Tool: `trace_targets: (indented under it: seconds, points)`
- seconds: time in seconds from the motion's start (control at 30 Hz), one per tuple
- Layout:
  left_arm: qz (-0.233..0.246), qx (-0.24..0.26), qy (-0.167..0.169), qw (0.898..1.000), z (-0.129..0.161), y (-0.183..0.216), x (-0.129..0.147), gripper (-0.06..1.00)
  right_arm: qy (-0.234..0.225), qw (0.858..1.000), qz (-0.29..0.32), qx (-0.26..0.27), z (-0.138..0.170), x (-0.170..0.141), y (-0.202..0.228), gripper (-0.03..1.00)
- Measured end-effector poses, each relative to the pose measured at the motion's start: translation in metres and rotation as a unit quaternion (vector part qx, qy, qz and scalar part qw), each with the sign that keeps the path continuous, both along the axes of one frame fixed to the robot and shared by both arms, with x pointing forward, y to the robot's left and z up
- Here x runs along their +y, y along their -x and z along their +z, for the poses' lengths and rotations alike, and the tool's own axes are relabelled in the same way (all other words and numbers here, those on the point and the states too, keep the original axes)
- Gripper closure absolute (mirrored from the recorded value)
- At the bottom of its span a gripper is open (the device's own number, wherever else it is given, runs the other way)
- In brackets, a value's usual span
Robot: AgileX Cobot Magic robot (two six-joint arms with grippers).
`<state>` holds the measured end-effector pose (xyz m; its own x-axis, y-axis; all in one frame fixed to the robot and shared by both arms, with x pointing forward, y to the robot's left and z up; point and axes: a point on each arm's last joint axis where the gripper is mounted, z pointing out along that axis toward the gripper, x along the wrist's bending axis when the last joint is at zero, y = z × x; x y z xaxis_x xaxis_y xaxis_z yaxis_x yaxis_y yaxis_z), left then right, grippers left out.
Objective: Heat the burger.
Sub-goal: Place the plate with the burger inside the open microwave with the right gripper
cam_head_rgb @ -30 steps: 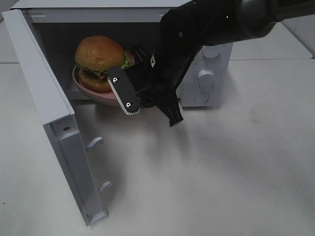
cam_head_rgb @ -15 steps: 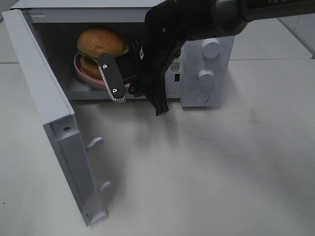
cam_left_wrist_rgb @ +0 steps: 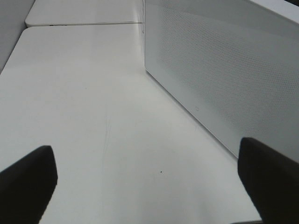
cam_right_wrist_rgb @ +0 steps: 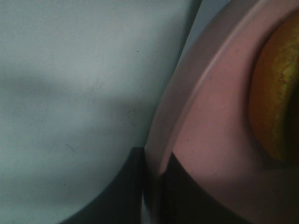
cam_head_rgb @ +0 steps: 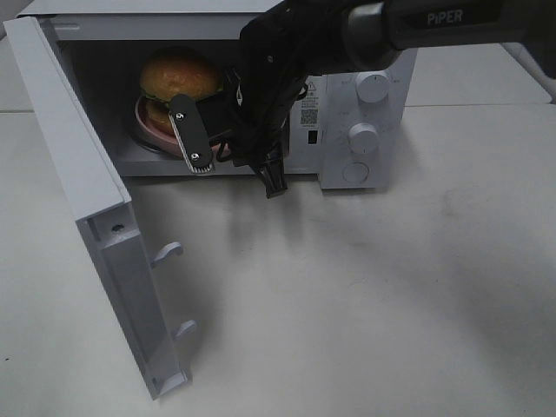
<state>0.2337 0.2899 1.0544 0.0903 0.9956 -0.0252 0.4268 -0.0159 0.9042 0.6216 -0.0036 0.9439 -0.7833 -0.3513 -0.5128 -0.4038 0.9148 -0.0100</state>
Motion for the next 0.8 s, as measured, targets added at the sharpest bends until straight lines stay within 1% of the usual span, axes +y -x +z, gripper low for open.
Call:
trace_targets:
  seconds: [0.4, 0.47, 0.5, 0.53, 0.57, 0.6, 0.63, 0.7, 0.73, 0.77, 0.8]
  points:
    - [0.000, 0.000, 0.000, 1.000, 0.000, 0.000, 0.000, -0.05, 0.006, 1.000, 0.017, -0.017, -0.011, 0.010, -0.014, 0.87]
    - [0.000, 0.000, 0.000, 1.000, 0.000, 0.000, 0.000, -0.05, -0.007, 0.999, 0.020, -0.030, -0.010, 0.013, -0.017, 0.79]
    - [0.000, 0.000, 0.000, 1.000, 0.000, 0.000, 0.000, -0.05, -0.007, 0.999, 0.020, -0.030, -0.010, 0.013, -0.017, 0.79]
    - [0.000, 0.000, 0.000, 1.000, 0.000, 0.000, 0.000, -0.05, -0.014, 0.999, 0.021, -0.037, -0.008, 0.015, -0.018, 0.72]
    - [0.000, 0.000, 0.000, 1.000, 0.000, 0.000, 0.000, -0.05, -0.014, 0.999, 0.021, -0.037, -0.008, 0.015, -0.018, 0.72]
    - [0.000, 0.000, 0.000, 1.000, 0.000, 0.000, 0.000, -0.05, -0.015, 0.999, 0.021, -0.038, -0.008, 0.015, -0.019, 0.68]
    - [0.000, 0.000, 0.000, 1.000, 0.000, 0.000, 0.000, -0.05, -0.015, 0.999, 0.021, -0.038, -0.008, 0.015, -0.019, 0.68]
    - [0.000, 0.000, 0.000, 1.000, 0.000, 0.000, 0.000, -0.05, -0.021, 0.999, 0.009, -0.034, -0.008, 0.014, -0.018, 0.52]
    - [0.000, 0.000, 0.000, 1.000, 0.000, 0.000, 0.000, -0.05, -0.021, 0.999, 0.009, -0.034, -0.008, 0.014, -0.018, 0.52]
    - [0.000, 0.000, 0.000, 1.000, 0.000, 0.000, 0.000, -0.05, -0.021, 0.999, 0.006, -0.032, -0.008, 0.014, -0.018, 0.49]
    - [0.000, 0.000, 0.000, 1.000, 0.000, 0.000, 0.000, -0.05, -0.021, 0.999, 0.006, -0.032, -0.008, 0.014, -0.018, 0.49]
